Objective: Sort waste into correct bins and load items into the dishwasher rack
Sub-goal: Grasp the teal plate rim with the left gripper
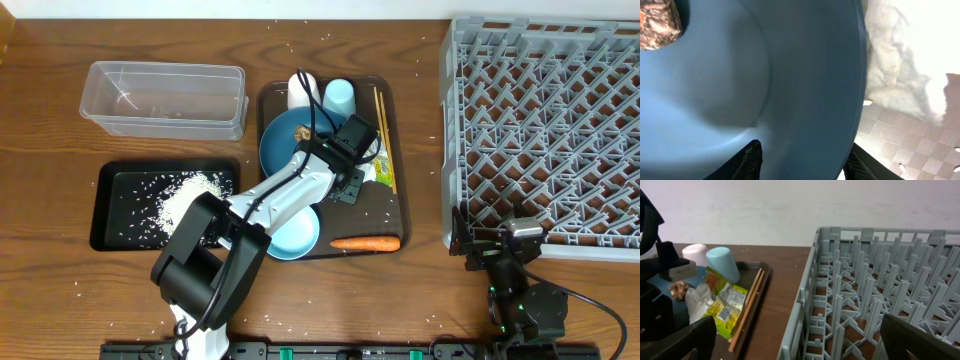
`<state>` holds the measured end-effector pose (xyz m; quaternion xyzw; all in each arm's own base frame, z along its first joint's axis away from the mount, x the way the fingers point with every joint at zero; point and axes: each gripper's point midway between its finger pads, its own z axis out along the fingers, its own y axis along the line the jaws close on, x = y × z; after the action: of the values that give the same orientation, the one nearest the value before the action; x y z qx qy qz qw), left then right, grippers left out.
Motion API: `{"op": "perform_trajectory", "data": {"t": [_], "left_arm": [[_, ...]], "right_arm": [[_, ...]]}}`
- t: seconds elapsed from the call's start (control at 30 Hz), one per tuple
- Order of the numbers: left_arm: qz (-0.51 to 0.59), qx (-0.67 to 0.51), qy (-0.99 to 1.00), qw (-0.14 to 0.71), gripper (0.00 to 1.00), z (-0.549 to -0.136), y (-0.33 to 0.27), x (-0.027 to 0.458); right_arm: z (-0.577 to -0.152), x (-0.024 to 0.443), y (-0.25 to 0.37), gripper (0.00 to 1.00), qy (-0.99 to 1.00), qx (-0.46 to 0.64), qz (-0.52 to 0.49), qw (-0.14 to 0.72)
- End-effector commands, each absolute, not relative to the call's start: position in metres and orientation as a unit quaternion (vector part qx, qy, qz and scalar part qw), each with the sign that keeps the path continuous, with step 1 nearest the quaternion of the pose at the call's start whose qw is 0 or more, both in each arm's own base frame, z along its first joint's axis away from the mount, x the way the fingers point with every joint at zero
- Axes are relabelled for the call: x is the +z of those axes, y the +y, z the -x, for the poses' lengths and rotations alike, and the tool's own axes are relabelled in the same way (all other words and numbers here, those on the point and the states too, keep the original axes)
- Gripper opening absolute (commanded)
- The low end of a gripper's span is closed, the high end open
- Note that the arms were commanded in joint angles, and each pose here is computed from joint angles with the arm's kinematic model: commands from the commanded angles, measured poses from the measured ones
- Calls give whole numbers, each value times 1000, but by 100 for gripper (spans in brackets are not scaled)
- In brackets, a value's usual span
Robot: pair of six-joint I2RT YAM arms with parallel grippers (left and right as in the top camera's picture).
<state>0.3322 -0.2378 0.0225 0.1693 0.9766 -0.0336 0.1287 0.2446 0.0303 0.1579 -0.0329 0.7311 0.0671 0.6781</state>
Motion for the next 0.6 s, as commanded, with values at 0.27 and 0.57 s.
{"op": "perform_trajectory", "data": {"t": [0.27, 0.57], "left_arm": [[-175, -17, 978, 112, 46, -323, -229, 5], [-175, -17, 978, 112, 30, -323, -229, 5]], "right_arm": [[-245, 157, 25, 99, 732, 63, 19, 678], [-245, 157, 25, 99, 732, 63, 19, 678]]}}
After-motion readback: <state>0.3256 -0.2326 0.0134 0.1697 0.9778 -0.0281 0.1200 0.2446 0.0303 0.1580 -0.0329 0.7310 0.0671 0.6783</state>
